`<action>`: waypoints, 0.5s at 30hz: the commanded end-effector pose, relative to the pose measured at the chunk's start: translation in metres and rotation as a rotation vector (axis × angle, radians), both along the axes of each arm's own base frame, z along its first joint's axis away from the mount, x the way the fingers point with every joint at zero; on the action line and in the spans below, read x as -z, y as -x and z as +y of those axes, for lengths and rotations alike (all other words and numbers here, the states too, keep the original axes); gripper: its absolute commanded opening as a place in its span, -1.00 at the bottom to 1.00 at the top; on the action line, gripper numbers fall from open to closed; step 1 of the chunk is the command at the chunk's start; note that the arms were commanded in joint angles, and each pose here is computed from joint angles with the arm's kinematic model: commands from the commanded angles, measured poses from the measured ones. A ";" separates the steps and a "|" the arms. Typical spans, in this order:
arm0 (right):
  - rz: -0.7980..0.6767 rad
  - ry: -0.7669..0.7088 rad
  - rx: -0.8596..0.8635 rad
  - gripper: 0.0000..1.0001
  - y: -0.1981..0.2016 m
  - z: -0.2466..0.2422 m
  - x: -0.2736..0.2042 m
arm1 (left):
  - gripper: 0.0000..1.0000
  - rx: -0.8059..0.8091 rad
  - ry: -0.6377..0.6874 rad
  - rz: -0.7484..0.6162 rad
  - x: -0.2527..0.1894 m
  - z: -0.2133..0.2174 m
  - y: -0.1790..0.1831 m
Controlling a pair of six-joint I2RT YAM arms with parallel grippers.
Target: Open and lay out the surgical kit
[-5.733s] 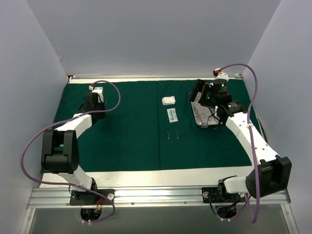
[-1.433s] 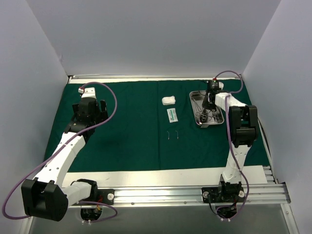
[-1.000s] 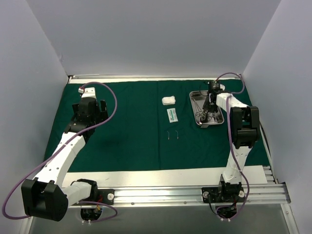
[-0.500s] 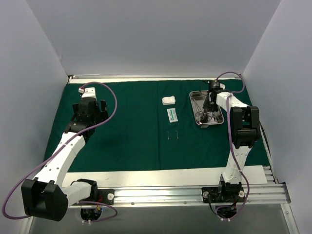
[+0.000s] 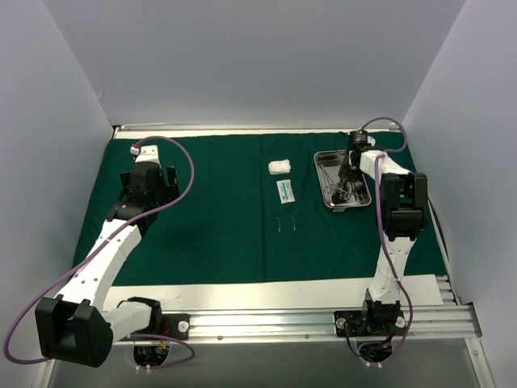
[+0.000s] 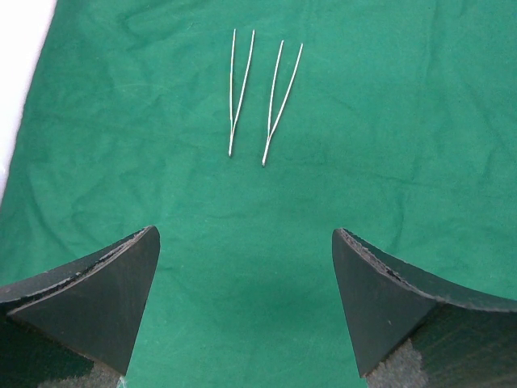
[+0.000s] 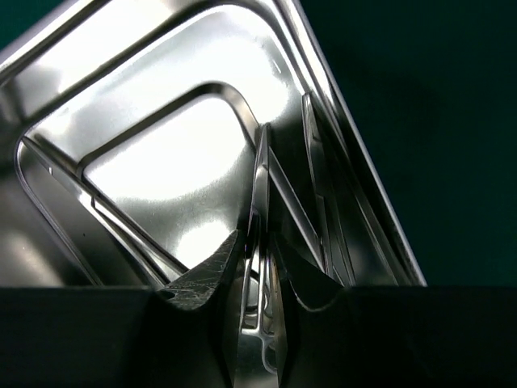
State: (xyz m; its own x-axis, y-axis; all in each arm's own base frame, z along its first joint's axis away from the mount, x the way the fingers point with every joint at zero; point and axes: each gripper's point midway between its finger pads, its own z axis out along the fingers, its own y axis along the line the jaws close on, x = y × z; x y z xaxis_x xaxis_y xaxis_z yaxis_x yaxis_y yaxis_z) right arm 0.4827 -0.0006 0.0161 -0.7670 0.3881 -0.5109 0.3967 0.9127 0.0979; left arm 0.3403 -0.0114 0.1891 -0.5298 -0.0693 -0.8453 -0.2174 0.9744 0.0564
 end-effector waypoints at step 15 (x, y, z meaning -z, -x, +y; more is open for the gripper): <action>0.193 0.063 0.015 -0.57 0.027 -0.009 0.019 | 0.95 0.025 0.004 -0.037 -0.008 -0.004 -0.006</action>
State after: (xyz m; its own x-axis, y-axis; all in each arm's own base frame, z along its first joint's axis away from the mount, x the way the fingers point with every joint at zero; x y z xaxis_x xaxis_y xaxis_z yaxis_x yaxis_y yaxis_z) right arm 0.4895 -0.0036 0.0146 -0.7847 0.3838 -0.4867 0.4055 0.9118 0.0652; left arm 0.3404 -0.0120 0.1890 -0.5329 -0.0570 -0.8443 -0.2053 0.9766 0.0636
